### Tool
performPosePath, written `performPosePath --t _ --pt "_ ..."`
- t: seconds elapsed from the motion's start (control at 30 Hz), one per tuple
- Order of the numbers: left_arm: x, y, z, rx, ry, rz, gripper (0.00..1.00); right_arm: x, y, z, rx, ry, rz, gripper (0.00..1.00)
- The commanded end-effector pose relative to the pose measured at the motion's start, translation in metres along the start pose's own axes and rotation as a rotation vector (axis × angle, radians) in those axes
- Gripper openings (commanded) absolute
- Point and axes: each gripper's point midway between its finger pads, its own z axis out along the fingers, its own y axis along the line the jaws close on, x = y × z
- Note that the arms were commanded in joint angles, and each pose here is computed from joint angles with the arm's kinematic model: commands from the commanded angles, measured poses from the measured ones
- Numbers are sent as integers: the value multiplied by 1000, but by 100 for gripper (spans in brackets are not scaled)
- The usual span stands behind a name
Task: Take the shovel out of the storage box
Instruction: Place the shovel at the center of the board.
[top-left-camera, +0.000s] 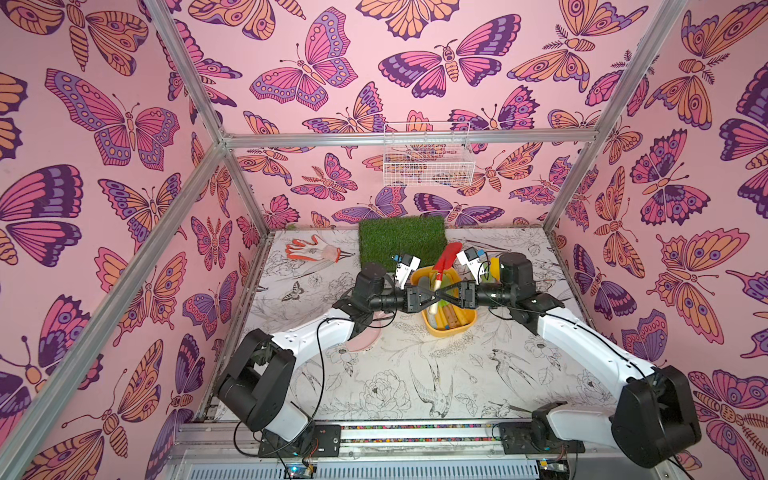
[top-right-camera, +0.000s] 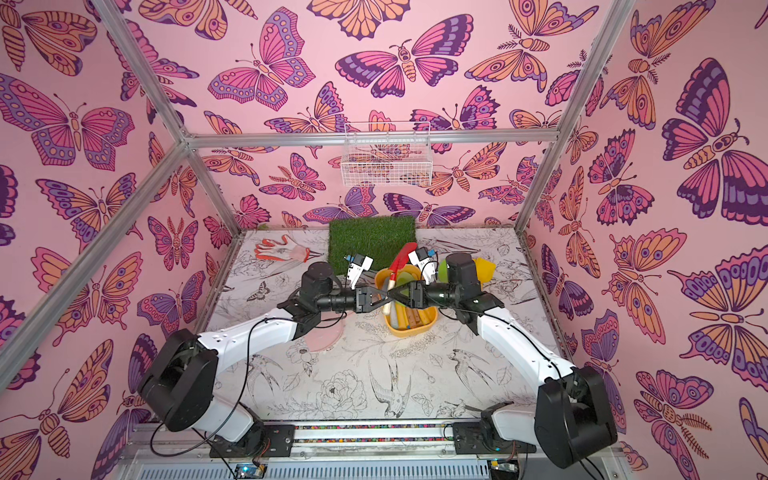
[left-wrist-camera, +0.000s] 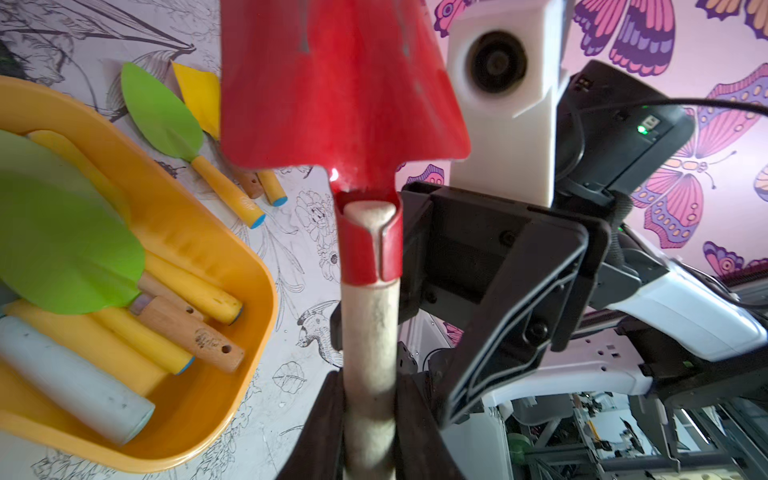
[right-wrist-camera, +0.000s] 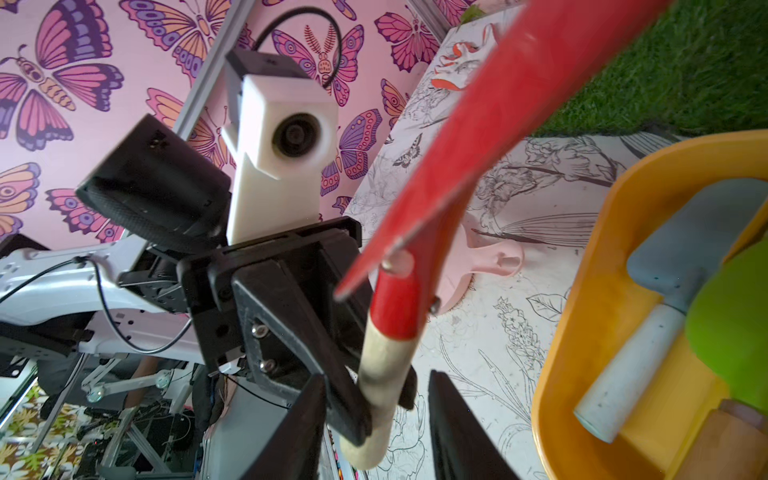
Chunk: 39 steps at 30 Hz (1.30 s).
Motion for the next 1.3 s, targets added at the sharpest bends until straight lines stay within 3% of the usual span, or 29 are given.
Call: performPosePath --t 0.0,0.43,0.9,1.27 --pt "-10 -28 -2 104 -5 78 0 -18 22 -3 -87 -28 -86 44" --pt "-7 -43 -2 157 4 110 0 -30 33 -18 -104 -104 -121 35" --pt "-6 -51 1 197 13 117 0 -42 25 -16 -140 -158 -28 26" --pt "-9 -51 2 202 5 123 0 -37 21 -13 -156 -138 24 33"
